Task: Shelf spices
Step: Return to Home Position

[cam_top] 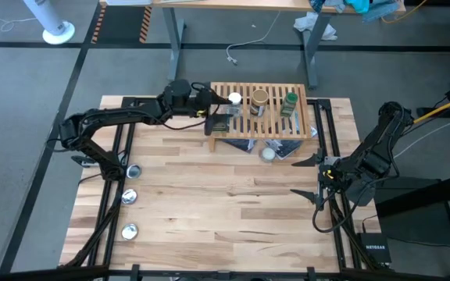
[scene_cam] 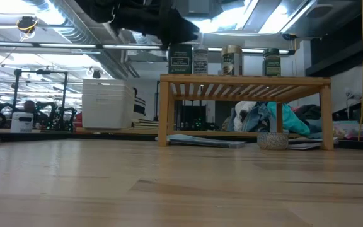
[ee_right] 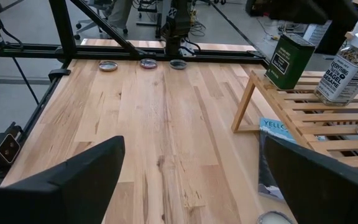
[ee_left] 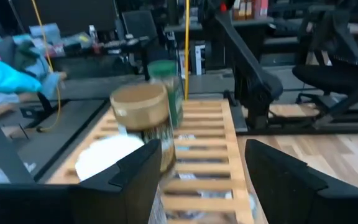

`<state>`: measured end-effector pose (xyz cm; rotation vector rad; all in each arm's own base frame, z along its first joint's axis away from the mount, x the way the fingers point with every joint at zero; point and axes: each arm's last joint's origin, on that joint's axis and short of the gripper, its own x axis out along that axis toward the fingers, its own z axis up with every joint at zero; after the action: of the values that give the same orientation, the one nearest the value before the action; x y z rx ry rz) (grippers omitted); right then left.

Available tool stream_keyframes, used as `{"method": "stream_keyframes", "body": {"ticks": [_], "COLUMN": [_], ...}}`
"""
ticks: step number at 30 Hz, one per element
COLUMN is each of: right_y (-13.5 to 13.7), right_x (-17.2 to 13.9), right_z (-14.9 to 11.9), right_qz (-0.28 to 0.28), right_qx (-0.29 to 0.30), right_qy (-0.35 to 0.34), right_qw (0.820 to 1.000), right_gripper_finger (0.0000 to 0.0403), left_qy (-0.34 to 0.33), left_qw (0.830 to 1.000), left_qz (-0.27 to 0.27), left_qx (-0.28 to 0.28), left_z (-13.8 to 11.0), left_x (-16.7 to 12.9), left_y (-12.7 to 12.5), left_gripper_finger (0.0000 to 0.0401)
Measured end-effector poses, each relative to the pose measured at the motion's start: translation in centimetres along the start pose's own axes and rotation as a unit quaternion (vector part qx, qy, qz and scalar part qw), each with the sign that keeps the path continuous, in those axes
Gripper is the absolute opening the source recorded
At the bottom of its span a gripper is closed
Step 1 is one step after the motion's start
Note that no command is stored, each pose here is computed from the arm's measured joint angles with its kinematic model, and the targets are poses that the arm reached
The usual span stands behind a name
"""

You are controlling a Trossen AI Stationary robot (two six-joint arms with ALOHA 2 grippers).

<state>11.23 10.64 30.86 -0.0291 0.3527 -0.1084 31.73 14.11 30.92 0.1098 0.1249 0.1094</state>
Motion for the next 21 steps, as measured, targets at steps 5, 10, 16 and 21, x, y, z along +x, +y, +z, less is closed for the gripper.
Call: {"method": "stream_keyframes", "body": {"ticks": [5, 10, 16, 21], "right_y": [-0.2, -1.4, -3.5, -4.7], "right_x": [-0.1, -1.1, -2.8, -3.7], "right_z": [0.1, 0.5, 1.0, 1.1], "right_qz": [0.002, 0.01, 0.038, 0.065], "right_qx": [0.004, 0.023, 0.028, 0.02], "right_qy": [-0.003, -0.021, -0.045, -0.057], "right_qw": [1.0, 0.999, 0.998, 0.996], "right_gripper_finger": [0.039, 0.039, 0.039, 0.039], "left_qy": [0.0, 0.053, 0.108, 0.152], "left_qw": [1.0, 0.995, 0.99, 0.986], "left_qz": [0.02, 0.065, 0.074, 0.07], "left_qx": [0.02, 0.05, 0.048, -0.014], "left_z": [2.7, 6.2, 9.1, 9.4], "left_x": [-1.0, -4.5, -12.3, -19.8], "left_y": [0.5, 0.1, -2.0, -4.6], "left_gripper_finger": [0.0225, 0.0225, 0.0225, 0.0225]}}
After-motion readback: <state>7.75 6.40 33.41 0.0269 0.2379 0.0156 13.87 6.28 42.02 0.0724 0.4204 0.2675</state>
